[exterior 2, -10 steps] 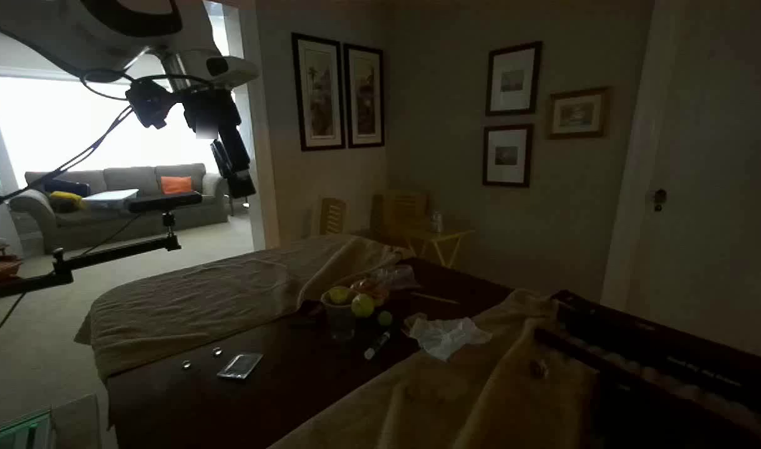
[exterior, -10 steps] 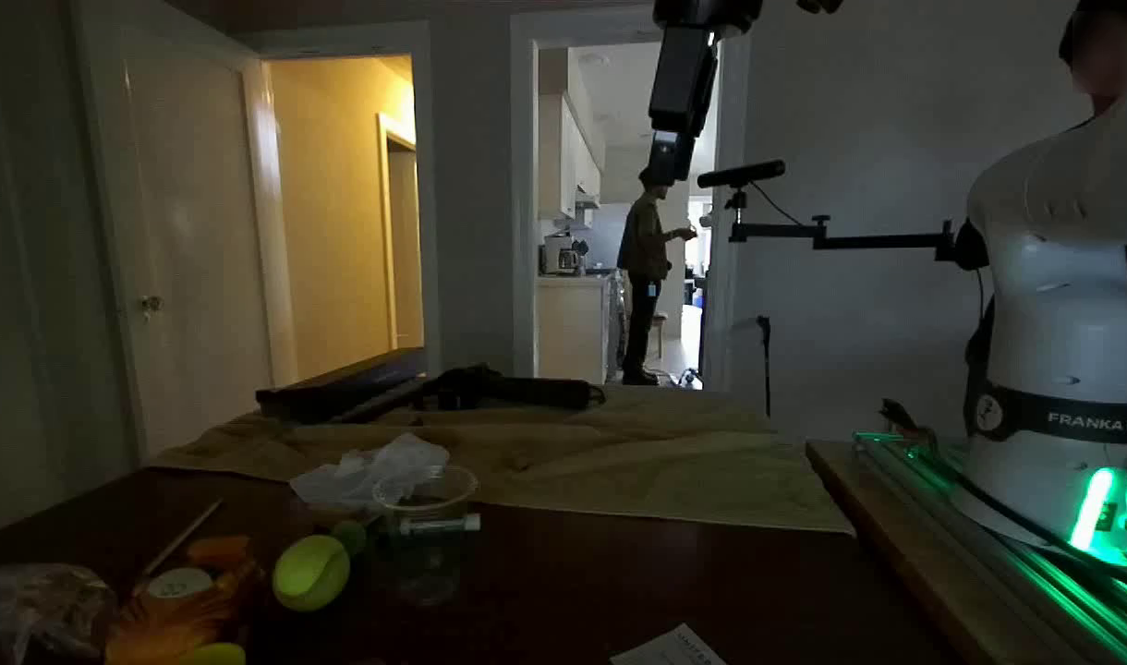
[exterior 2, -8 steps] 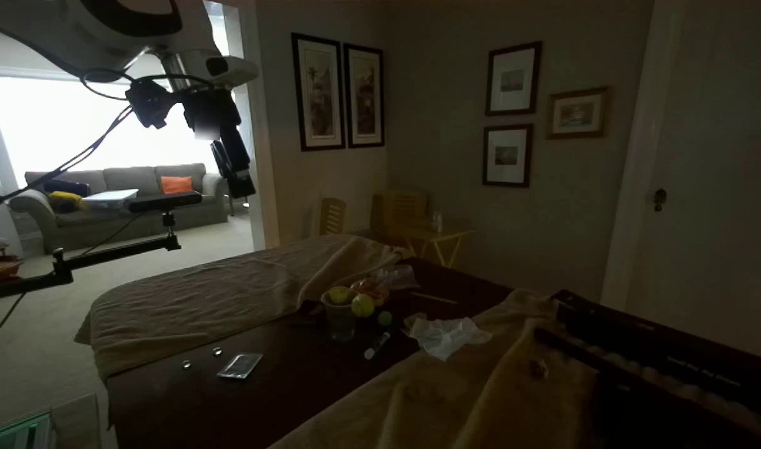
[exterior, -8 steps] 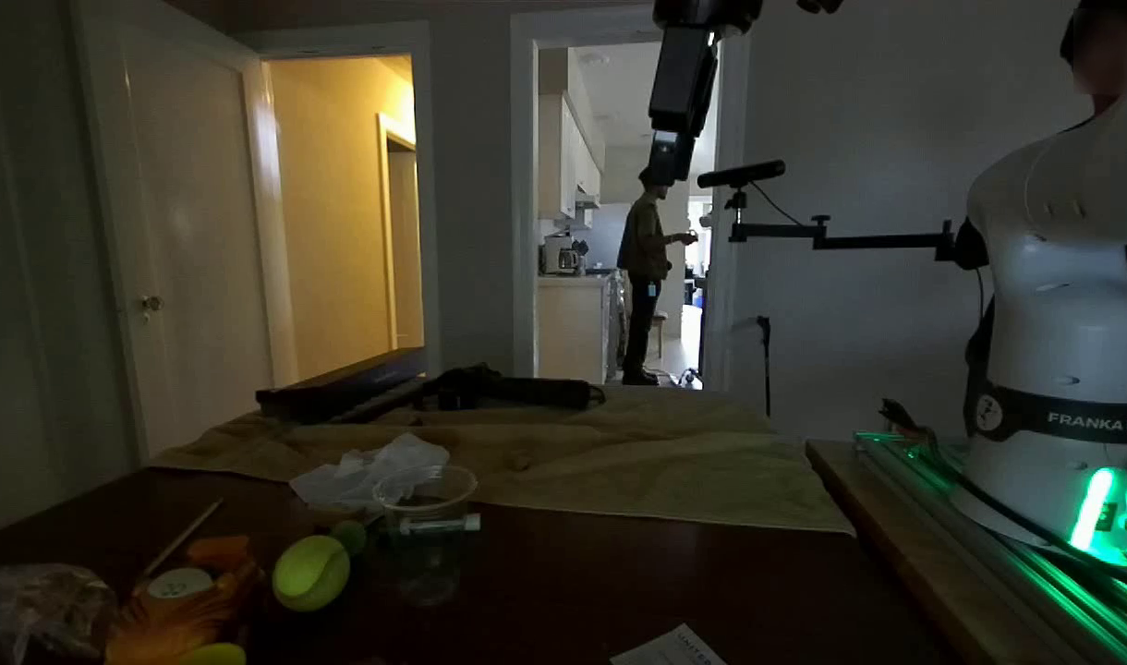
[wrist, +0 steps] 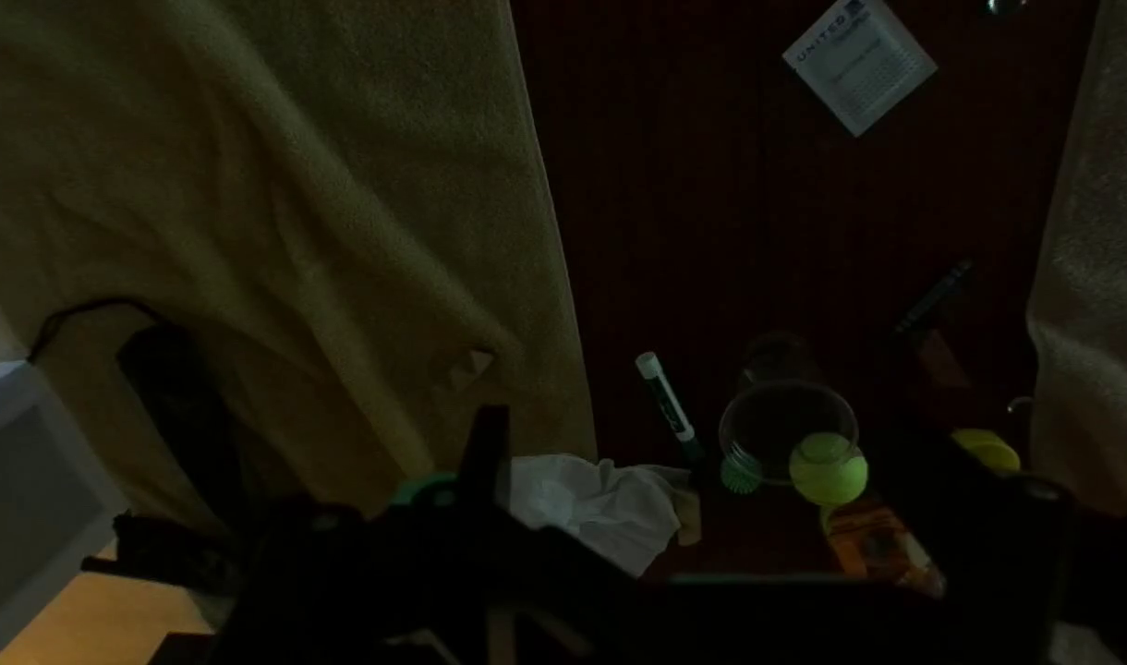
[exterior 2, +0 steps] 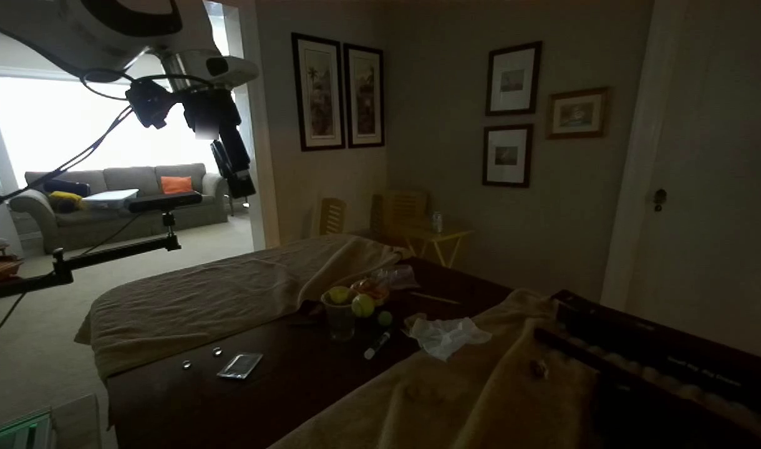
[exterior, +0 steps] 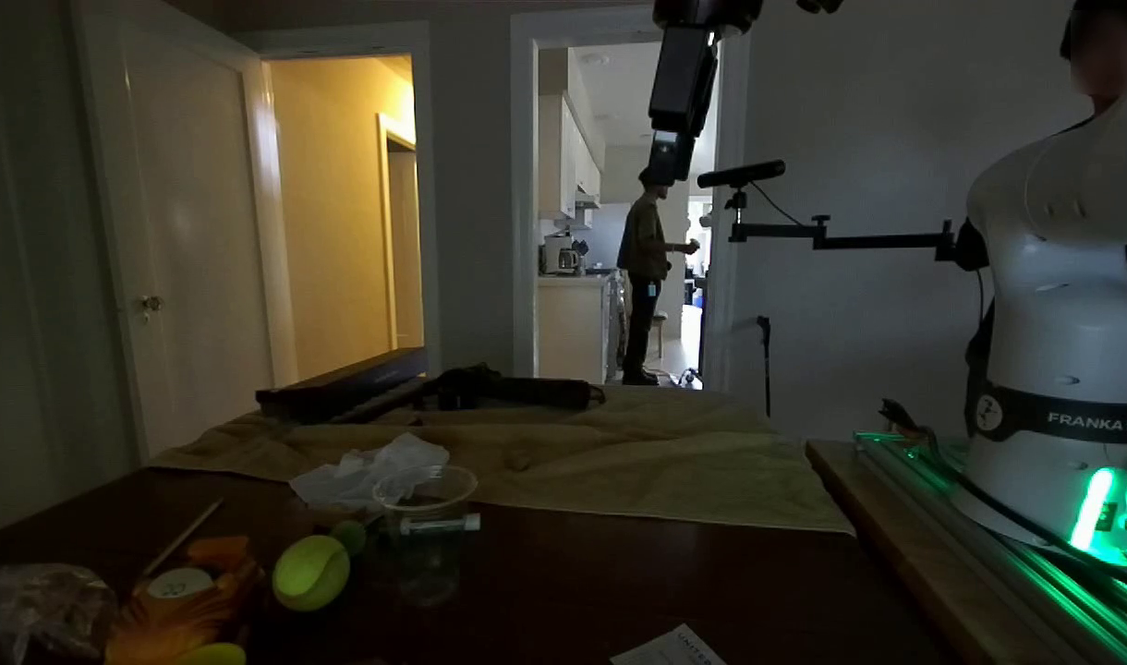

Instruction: Put the marker inside the clear cup

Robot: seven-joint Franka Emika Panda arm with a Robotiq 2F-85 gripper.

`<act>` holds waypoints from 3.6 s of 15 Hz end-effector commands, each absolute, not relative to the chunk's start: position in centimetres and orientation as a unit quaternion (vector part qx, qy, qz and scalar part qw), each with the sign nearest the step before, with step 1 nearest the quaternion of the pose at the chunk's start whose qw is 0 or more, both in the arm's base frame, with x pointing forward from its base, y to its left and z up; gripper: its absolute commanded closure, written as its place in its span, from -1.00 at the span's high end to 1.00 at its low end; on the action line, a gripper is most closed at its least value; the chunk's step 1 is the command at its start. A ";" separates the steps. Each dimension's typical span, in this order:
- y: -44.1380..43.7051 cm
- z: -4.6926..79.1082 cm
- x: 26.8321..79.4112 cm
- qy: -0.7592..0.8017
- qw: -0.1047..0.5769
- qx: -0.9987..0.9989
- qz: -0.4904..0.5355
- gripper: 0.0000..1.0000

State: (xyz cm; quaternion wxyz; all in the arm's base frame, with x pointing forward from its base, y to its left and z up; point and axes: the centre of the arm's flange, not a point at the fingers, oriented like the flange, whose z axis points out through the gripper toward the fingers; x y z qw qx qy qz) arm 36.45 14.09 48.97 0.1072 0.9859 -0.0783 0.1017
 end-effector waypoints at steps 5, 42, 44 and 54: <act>12.7 48.8 38.6 -0.083 0.035 0.991 0.095 1.00; 0.6 32.3 49.1 0.031 -0.047 0.998 0.042 1.00; 0.5 31.3 49.8 0.047 -0.048 0.996 0.052 1.00; -1.6 24.8 54.7 0.108 -0.023 0.991 0.069 1.00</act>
